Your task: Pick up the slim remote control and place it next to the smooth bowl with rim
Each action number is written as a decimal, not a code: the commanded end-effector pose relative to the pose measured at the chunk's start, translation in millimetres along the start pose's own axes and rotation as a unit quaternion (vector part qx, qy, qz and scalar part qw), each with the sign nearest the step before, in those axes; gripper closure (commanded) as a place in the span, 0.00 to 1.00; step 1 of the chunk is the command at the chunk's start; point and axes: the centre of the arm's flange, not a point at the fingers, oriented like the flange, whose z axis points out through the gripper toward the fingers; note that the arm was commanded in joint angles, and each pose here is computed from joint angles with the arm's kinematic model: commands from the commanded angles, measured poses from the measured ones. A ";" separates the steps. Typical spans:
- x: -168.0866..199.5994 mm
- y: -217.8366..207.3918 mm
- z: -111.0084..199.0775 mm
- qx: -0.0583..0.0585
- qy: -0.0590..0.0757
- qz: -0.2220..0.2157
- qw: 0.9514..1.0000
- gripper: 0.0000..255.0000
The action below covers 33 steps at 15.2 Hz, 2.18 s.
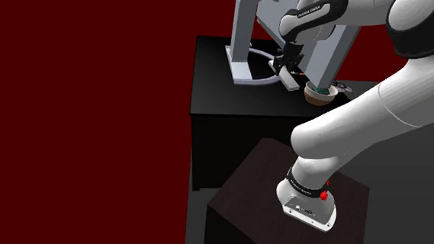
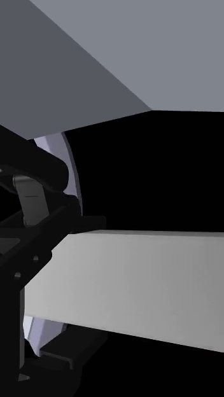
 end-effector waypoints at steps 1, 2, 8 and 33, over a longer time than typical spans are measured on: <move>-30.2 36.1 50.4 0.028 -0.097 0.049 0.994 1.00; -31.3 35.7 55.6 0.028 -0.097 0.049 0.994 1.00; -23.2 -4.5 -6.4 -0.022 0.072 0.010 0.997 0.00; -30.9 -4.2 31.2 -0.027 0.078 0.011 0.997 1.00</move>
